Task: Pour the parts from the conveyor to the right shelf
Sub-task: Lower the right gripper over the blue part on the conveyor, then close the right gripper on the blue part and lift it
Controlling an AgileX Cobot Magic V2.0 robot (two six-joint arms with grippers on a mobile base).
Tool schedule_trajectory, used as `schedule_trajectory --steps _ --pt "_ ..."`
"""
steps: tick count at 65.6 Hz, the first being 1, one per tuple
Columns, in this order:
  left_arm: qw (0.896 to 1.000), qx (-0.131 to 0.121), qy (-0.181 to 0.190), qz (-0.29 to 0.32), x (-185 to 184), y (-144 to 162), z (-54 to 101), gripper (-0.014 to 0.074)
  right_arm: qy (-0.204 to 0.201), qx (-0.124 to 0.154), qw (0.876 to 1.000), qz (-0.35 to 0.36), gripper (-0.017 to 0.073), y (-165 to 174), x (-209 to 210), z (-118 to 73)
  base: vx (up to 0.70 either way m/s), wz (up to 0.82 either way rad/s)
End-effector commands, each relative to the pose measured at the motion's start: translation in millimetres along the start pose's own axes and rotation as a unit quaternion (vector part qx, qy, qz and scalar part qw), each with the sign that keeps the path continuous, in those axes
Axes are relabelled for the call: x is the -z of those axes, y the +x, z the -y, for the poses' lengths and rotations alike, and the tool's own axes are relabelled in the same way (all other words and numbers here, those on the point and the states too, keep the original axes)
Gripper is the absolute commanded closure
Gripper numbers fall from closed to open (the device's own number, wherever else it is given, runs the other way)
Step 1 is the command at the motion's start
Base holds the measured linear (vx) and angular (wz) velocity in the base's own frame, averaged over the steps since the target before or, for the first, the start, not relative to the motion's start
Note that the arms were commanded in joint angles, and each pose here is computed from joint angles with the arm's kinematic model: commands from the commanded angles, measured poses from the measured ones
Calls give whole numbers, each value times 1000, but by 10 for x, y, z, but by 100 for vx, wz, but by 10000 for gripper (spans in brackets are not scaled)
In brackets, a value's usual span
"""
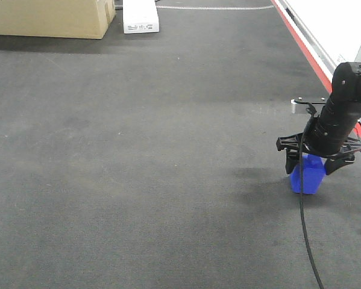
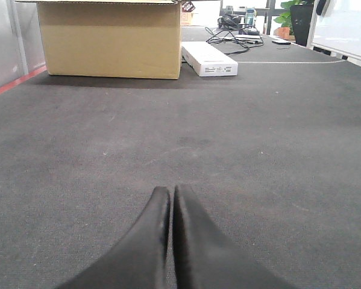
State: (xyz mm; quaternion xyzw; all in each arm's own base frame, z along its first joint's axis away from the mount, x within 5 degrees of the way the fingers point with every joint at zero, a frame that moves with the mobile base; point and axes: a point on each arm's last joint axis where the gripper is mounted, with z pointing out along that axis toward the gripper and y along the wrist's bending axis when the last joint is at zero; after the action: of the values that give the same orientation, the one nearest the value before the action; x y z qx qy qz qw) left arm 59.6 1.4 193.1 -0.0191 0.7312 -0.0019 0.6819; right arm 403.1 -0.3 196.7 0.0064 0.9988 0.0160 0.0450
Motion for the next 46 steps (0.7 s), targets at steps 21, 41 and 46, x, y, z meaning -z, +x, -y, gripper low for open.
schedule_trajectory --steps 21,41,46 --pt "999 8 1 42 1 -130 3 599 5 -10 999 34 571 0 320 28 0 0" --pt "999 8 1 42 1 -130 3 599 -8 7 984 177 568 117 1199 -33 0 0" --pt "999 8 1 42 1 -130 3 599 -18 22 973 227 568 217 1488 -65 0 0"
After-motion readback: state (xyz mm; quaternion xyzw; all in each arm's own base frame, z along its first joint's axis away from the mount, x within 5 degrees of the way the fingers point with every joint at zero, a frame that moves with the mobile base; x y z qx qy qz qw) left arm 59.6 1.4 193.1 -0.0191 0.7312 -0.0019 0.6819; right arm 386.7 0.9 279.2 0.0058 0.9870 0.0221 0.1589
